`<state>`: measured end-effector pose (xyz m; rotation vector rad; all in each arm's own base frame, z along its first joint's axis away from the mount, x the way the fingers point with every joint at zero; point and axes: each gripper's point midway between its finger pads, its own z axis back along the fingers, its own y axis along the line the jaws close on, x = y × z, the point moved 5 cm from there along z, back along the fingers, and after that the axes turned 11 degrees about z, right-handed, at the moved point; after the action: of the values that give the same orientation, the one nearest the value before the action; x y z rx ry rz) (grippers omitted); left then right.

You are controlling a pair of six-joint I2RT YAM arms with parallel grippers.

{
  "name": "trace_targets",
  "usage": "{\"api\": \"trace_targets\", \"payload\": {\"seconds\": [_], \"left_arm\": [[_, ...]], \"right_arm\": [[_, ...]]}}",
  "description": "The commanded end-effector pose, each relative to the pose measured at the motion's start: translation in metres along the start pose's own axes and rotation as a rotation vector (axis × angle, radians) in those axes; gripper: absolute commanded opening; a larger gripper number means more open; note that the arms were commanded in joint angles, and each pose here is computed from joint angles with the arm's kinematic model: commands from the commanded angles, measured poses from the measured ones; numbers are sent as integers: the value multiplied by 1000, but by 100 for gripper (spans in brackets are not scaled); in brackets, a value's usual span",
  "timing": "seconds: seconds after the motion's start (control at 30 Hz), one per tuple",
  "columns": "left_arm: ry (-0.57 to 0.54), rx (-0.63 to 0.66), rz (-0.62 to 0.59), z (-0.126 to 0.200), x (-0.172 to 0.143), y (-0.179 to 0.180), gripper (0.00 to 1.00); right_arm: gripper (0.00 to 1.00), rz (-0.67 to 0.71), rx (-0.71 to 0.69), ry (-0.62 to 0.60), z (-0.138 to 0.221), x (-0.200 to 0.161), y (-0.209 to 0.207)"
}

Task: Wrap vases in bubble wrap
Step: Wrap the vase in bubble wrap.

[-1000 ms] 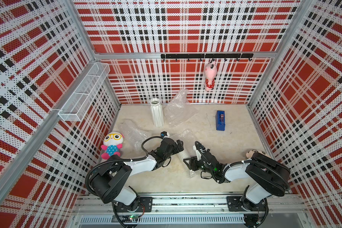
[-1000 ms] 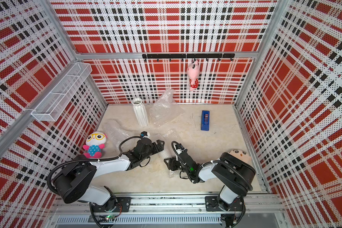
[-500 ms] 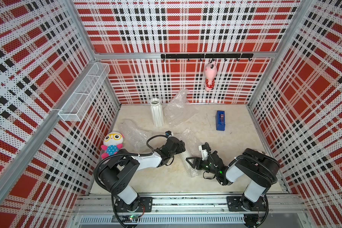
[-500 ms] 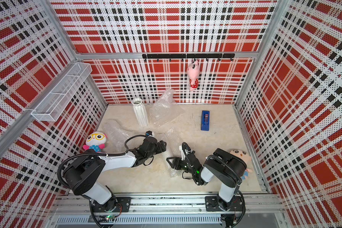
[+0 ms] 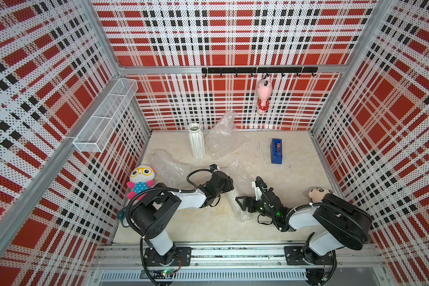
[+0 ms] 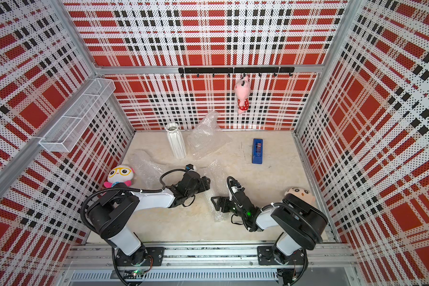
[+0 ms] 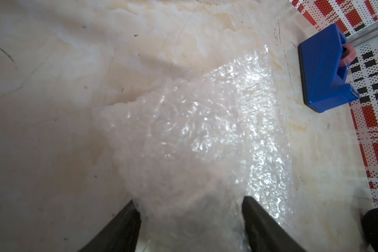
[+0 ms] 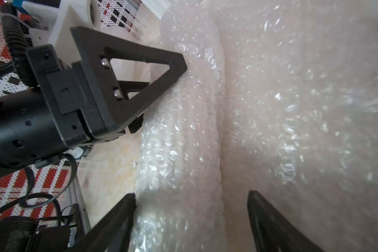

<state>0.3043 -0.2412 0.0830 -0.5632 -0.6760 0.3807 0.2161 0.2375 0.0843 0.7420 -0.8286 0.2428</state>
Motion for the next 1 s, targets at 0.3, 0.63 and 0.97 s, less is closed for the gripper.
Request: {"api": "trace_targets", "payload": {"seconds": [0.3, 0.63, 0.97], "left_arm": [[53, -4, 12, -7, -14, 7, 76], [72, -40, 47, -9, -13, 9, 76], [77, -70, 52, -7, -10, 2, 79]], "right_arm": [[84, 482, -284, 38, 9, 25, 37], [81, 558, -312, 147, -15, -2, 47], [72, 570, -332, 204, -24, -15, 38]]}}
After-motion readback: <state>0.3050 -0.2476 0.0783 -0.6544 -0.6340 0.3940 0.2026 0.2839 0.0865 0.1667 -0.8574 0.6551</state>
